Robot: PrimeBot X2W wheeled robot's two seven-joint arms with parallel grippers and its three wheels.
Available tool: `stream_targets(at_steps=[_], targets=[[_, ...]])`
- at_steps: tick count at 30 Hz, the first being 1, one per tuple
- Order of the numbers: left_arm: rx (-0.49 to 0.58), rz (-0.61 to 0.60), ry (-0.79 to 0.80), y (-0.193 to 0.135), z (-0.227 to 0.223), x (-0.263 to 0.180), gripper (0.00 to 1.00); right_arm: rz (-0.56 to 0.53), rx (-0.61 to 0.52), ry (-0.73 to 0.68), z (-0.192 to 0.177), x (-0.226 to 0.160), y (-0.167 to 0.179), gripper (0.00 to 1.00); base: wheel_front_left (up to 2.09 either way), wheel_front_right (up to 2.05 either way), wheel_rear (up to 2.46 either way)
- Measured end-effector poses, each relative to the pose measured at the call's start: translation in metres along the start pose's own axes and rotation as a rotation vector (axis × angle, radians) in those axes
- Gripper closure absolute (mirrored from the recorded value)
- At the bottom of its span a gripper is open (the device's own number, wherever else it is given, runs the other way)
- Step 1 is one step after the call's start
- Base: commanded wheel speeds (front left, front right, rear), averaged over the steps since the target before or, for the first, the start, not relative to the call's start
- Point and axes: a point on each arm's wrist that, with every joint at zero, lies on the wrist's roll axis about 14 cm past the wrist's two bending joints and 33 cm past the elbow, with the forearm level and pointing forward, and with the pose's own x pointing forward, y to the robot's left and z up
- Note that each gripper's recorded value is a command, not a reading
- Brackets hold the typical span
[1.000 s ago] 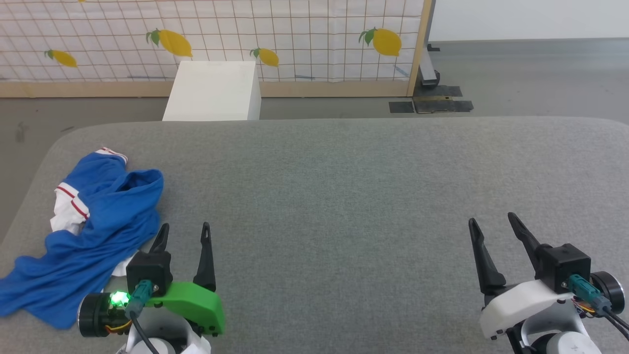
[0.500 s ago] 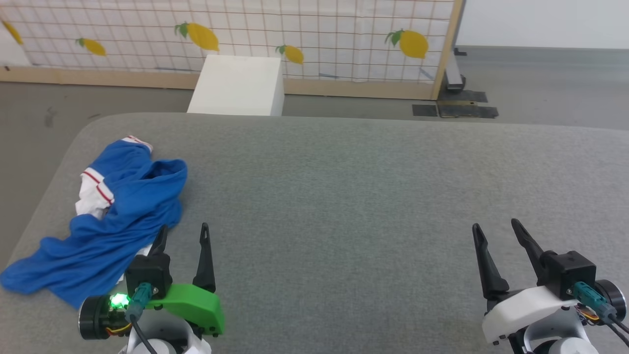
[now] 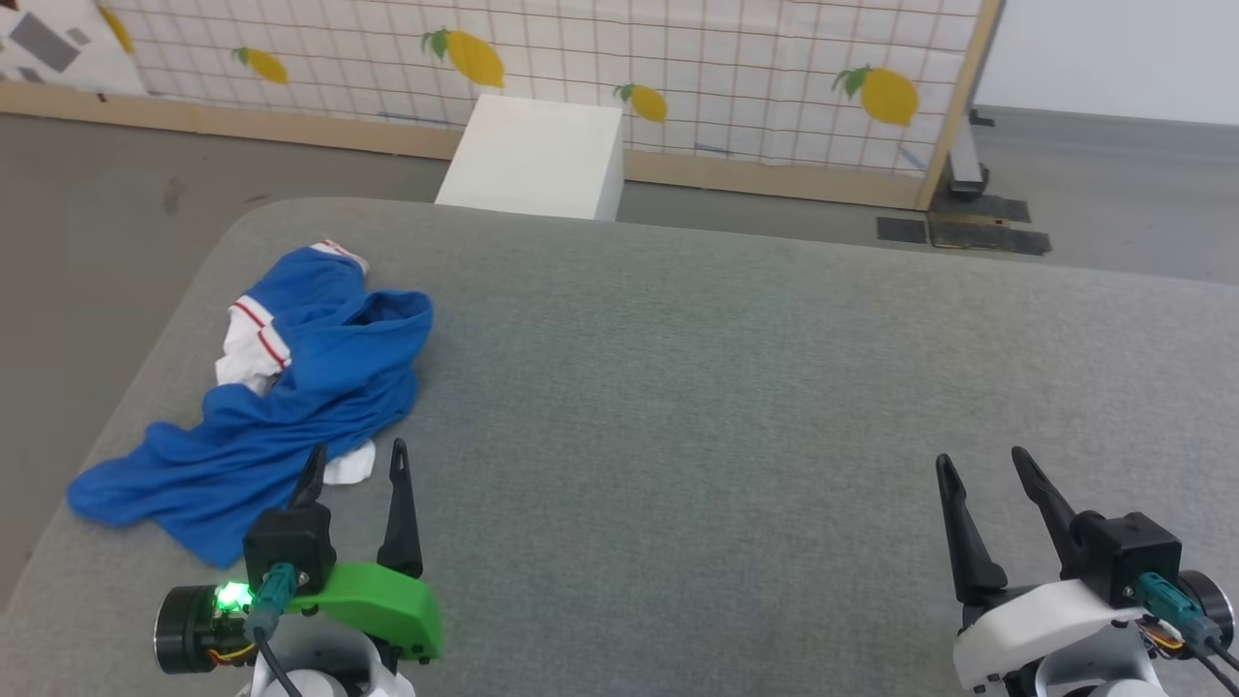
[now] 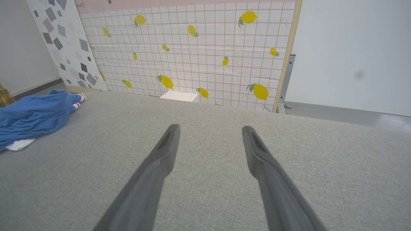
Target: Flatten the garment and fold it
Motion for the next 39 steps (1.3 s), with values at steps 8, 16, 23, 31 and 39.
stream_targets(at_steps=[8,16,23,31,39], targets=[[0.003,0.054,-0.005,0.017,0.0,-0.01,0.0,0.043,0.012,0.003,-0.003,0.009,0.014,0.0,0.0,0.0,0.0],[0.001,0.099,-0.007,0.03,-0.003,-0.02,0.0,0.078,0.023,-0.001,-0.005,0.014,0.025,0.0,0.0,0.0,0.0],[-0.014,0.133,-0.013,0.039,-0.003,-0.027,0.0,0.102,0.04,0.001,-0.009,0.016,0.033,0.0,0.0,0.0,0.0],[-0.009,0.175,-0.02,0.051,-0.004,-0.035,0.0,0.127,0.051,0.004,-0.013,0.02,0.042,0.0,0.0,0.0,0.0],[-0.004,0.216,-0.023,0.061,-0.005,-0.042,0.0,0.151,0.06,0.005,-0.016,0.024,0.05,0.0,0.0,0.0,0.0]])
